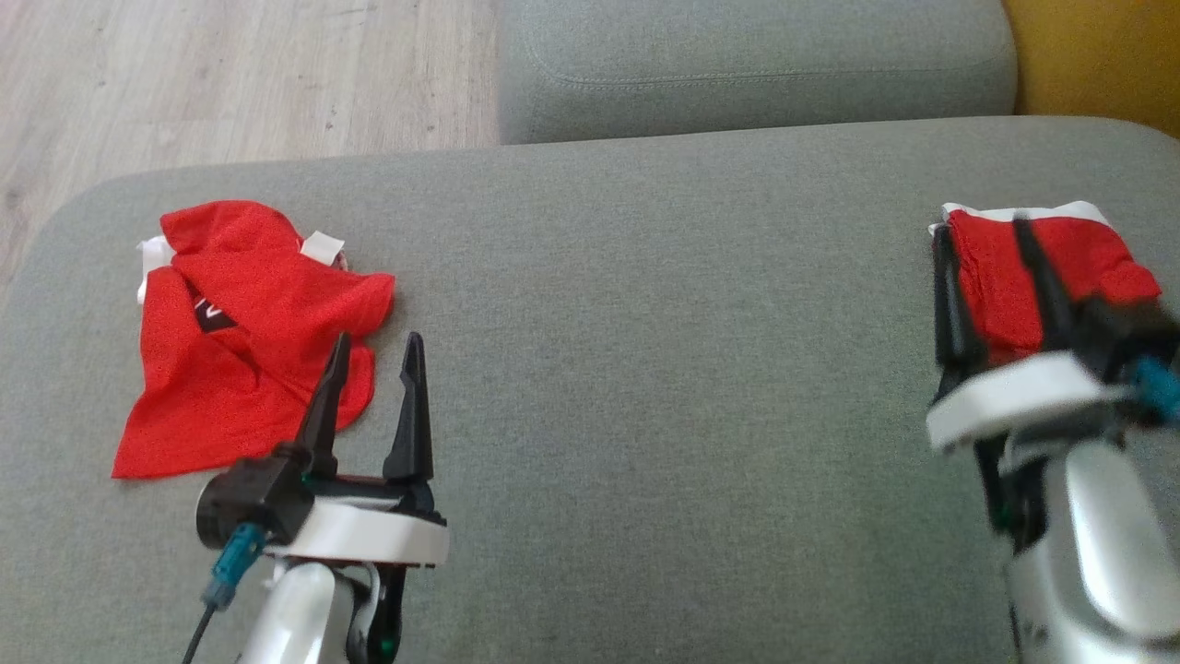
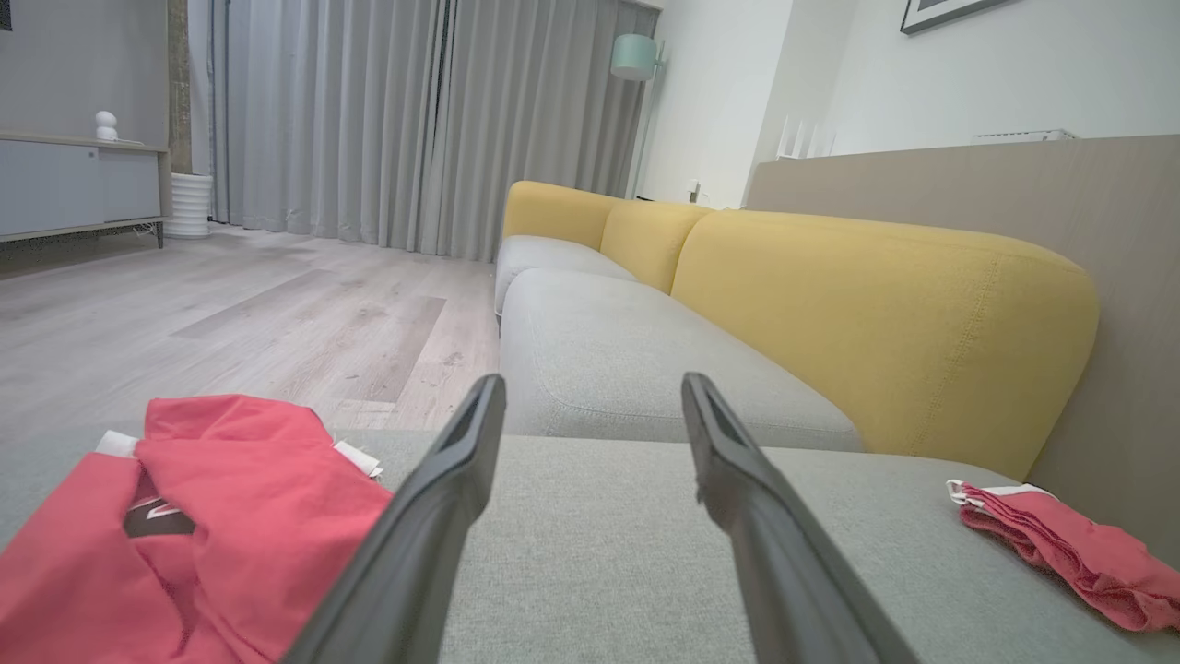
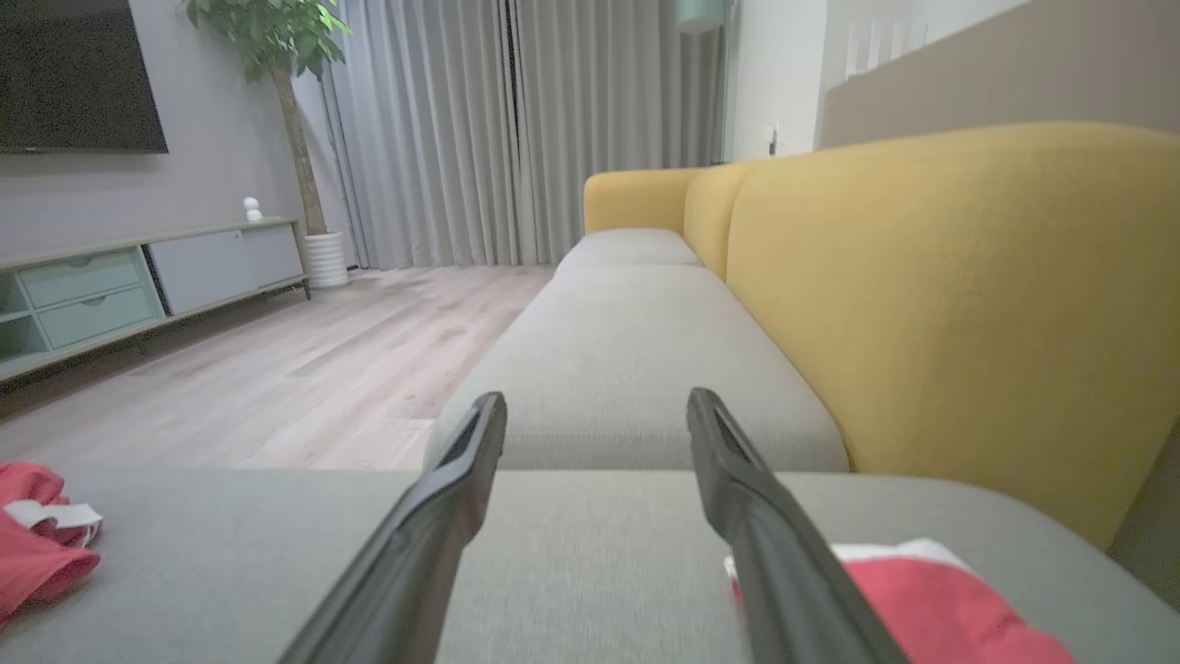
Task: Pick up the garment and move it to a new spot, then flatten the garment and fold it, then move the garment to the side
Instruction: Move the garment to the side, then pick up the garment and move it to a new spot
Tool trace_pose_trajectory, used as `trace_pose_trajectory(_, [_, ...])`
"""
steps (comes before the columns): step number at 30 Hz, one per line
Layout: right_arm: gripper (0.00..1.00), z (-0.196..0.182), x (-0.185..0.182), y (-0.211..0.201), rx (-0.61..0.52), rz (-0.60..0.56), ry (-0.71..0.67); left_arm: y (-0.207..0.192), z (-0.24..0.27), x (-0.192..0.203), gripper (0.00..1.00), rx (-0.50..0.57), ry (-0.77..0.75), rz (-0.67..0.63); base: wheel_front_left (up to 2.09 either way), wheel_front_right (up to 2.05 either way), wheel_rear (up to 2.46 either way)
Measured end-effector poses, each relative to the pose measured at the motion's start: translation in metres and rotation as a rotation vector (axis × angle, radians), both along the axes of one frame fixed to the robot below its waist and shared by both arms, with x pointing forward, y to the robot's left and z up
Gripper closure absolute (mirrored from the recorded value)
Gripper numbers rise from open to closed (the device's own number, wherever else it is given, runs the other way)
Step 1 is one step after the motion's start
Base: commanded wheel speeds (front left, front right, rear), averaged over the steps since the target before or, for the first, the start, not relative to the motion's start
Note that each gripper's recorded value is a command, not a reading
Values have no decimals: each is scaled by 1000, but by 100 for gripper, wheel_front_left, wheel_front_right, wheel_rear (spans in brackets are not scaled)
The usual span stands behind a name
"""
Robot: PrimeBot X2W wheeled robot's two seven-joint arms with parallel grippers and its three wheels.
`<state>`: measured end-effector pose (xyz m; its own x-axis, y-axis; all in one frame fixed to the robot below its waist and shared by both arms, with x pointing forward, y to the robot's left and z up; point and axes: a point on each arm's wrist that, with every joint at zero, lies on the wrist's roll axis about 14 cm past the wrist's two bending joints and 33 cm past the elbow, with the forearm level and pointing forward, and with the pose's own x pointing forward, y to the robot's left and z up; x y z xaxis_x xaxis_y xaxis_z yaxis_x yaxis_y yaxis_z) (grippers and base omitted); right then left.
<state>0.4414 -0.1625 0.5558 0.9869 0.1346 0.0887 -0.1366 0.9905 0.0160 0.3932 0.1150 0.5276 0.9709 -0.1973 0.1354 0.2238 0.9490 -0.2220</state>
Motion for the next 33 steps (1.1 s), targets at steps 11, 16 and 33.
trace_pose_trajectory(11, [0, -72, -51, 2, 61, -13, 134, 4, -12, -12, 0, -1, 36, 16, 0, 0, 0])
trace_pose_trajectory(16, [0, -77, -54, 6, 95, -9, 141, 4, -16, -13, 0, -5, 46, 17, 0, 0, 0])
trace_pose_trajectory(33, [0, -80, -52, 10, 96, 2, 142, 6, -18, -11, 0, -11, 52, 22, 0, 0, 0])
